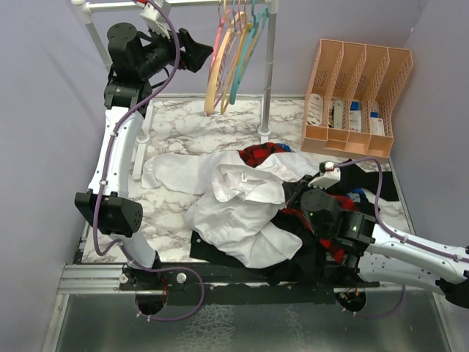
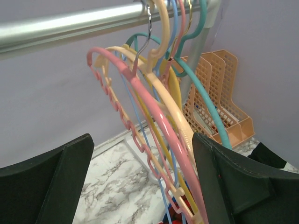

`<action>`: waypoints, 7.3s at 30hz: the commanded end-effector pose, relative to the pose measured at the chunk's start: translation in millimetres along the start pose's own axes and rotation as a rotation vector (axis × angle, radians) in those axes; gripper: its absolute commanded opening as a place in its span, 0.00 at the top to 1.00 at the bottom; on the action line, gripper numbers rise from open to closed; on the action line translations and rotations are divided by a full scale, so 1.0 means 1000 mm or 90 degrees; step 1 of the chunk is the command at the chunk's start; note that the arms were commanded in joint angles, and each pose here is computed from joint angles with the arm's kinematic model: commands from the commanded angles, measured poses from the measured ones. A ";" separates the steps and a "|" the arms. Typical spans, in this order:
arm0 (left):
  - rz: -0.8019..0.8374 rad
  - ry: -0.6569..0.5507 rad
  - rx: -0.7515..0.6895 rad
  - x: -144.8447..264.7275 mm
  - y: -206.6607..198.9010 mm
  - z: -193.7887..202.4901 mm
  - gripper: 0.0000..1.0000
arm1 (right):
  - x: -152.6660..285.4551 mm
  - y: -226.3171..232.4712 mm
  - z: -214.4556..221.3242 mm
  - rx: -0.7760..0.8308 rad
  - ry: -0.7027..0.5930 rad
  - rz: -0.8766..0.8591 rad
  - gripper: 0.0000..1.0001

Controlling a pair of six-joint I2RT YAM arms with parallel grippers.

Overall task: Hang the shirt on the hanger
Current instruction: Pick up the hanger from the clothesline.

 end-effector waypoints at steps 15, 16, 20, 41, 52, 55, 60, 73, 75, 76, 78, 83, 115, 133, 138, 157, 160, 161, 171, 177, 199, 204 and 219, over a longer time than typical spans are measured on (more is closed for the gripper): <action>-0.067 -0.014 -0.097 -0.037 -0.024 0.002 0.28 | 0.003 -0.008 0.000 -0.011 -0.004 0.010 0.99; -0.068 -0.019 -0.097 -0.037 -0.025 -0.001 0.28 | 0.003 -0.008 0.000 -0.011 -0.004 0.010 0.99; -0.065 -0.031 -0.083 -0.038 -0.028 -0.008 0.33 | 0.002 -0.007 0.001 -0.010 -0.002 0.011 0.99; -0.079 -0.031 -0.076 -0.051 -0.018 -0.001 0.57 | 0.001 -0.010 0.005 -0.009 -0.002 0.021 0.99; -0.105 -0.016 -0.121 -0.062 -0.018 0.012 0.62 | 0.001 -0.012 0.005 -0.010 -0.005 0.024 0.99; -0.104 -0.010 -0.129 -0.065 -0.020 0.015 0.57 | 0.001 -0.013 0.005 -0.010 -0.005 0.025 0.99; -0.115 0.005 -0.154 -0.069 -0.021 0.022 0.54 | 0.001 -0.014 0.006 -0.010 -0.006 0.027 0.99; -0.201 -0.001 -0.207 -0.067 -0.010 0.019 0.34 | 0.001 -0.015 0.006 -0.008 -0.008 0.029 0.99; -0.202 -0.007 -0.207 -0.066 -0.011 0.016 0.34 | 0.000 -0.014 0.006 -0.007 -0.008 0.030 0.99; -0.201 -0.010 -0.205 -0.065 -0.012 0.014 0.37 | 0.000 -0.014 0.006 -0.007 -0.008 0.030 0.99; -0.195 -0.014 -0.205 -0.065 -0.013 0.012 0.42 | 0.001 -0.014 0.006 -0.007 -0.008 0.029 0.99; -0.208 -0.017 -0.201 -0.065 -0.011 0.012 0.54 | 0.001 -0.014 0.005 -0.008 -0.008 0.029 0.99; -0.134 -0.057 -0.029 -0.050 0.016 -0.016 0.41 | 0.003 -0.022 0.010 -0.015 0.000 0.040 0.99; -0.134 -0.013 -0.120 -0.054 0.016 0.003 0.43 | 0.003 -0.023 0.012 -0.018 0.001 0.041 0.99; -0.112 -0.004 -0.119 -0.056 0.011 0.007 0.43 | 0.003 -0.023 0.012 -0.018 0.001 0.041 0.99; -0.109 0.021 -0.200 -0.060 -0.014 0.013 0.26 | 0.003 -0.025 0.013 -0.020 0.002 0.044 0.99; -0.142 0.022 -0.226 -0.063 -0.019 0.015 0.28 | 0.004 -0.025 0.013 -0.021 0.002 0.044 0.99; -0.150 0.020 -0.229 -0.063 -0.019 0.015 0.29 | 0.004 -0.025 0.013 -0.021 0.001 0.045 0.99; -0.281 0.001 -0.247 -0.060 -0.019 0.008 0.49 | 0.004 -0.026 0.013 -0.024 0.001 0.045 0.99; -0.313 0.011 -0.272 -0.057 -0.023 0.011 0.52 | 0.004 -0.026 0.014 -0.023 0.002 0.046 0.99; -0.350 -0.022 -0.306 -0.050 -0.029 -0.013 1.00 | 0.004 -0.022 0.011 -0.020 -0.001 0.037 0.99; -0.363 -0.044 -0.323 -0.048 -0.030 -0.026 1.00 | 0.005 -0.024 0.010 -0.021 -0.004 0.039 0.99; -0.389 0.015 -0.359 -0.014 -0.032 -0.023 1.00 | 0.006 -0.029 0.014 -0.026 -0.002 0.042 0.99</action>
Point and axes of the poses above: each gripper's point midway between its finger pads, its own x axis back along the fingers, its own y axis along the line the jaws close on, z = x × y, the point moved 7 cm from there along x, back along the fingers, and after that the axes turned 3 degrees about x, right-handed, at the moved point
